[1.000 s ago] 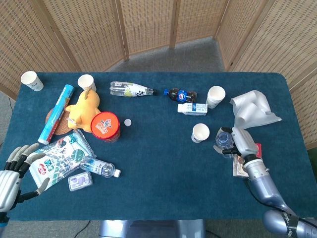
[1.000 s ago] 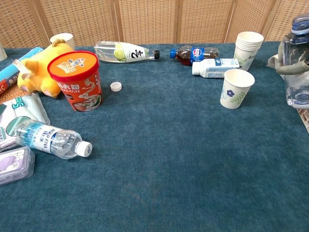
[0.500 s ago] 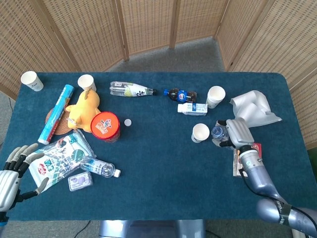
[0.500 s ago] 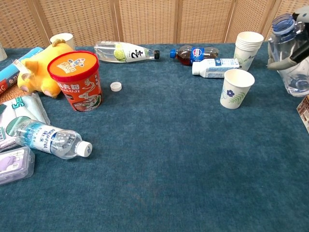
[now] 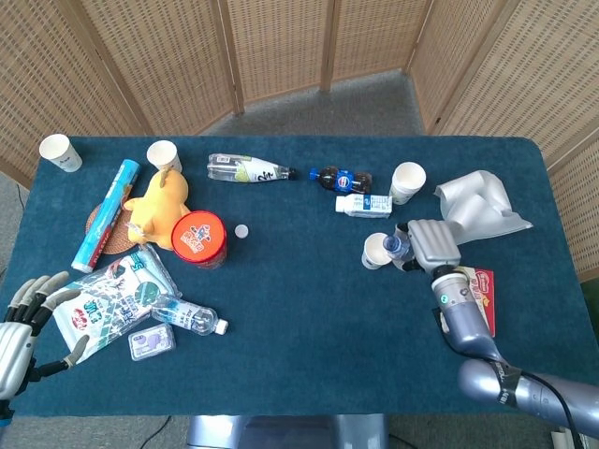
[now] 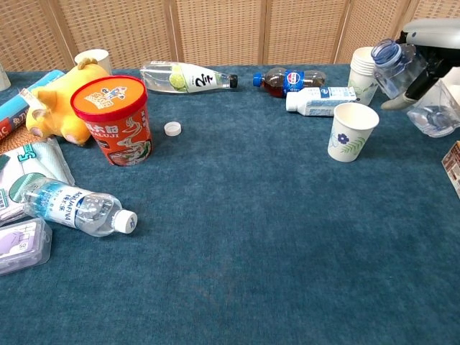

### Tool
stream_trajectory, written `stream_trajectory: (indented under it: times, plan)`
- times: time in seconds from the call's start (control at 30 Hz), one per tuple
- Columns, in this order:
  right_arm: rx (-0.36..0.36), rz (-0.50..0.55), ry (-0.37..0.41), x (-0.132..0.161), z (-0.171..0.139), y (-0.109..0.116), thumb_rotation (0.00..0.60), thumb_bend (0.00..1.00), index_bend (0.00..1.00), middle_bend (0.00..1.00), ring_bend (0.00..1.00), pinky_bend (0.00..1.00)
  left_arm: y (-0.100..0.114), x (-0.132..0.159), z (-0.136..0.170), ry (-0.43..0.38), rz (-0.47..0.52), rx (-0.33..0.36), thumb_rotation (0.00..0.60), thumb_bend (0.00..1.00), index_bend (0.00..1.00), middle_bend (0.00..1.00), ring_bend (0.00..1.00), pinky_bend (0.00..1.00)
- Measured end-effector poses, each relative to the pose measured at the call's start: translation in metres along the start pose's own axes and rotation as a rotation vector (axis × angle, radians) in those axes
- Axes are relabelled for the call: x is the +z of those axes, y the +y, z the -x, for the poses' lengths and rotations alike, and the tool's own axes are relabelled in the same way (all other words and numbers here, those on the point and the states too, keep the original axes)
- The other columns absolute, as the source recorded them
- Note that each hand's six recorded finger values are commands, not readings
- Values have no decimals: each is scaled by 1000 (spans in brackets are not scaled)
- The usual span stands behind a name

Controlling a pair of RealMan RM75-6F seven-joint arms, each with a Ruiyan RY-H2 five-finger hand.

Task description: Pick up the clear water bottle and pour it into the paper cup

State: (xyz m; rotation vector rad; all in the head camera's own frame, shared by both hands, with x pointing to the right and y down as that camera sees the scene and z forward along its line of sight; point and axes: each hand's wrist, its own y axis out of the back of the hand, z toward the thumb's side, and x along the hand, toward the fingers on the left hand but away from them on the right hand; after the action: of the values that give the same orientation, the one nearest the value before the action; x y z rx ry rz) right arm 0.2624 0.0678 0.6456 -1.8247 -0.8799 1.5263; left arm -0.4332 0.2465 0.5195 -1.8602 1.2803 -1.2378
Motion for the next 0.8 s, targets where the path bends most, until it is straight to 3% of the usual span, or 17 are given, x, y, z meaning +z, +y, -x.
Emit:
stream_trajectory:
  times: [0.8]
  plan:
    - [-78,-219,-66,-10,18,2,600,323,692,710,583,616,-1,-1,0,-2,1,-1,448,385,209,118,0,0]
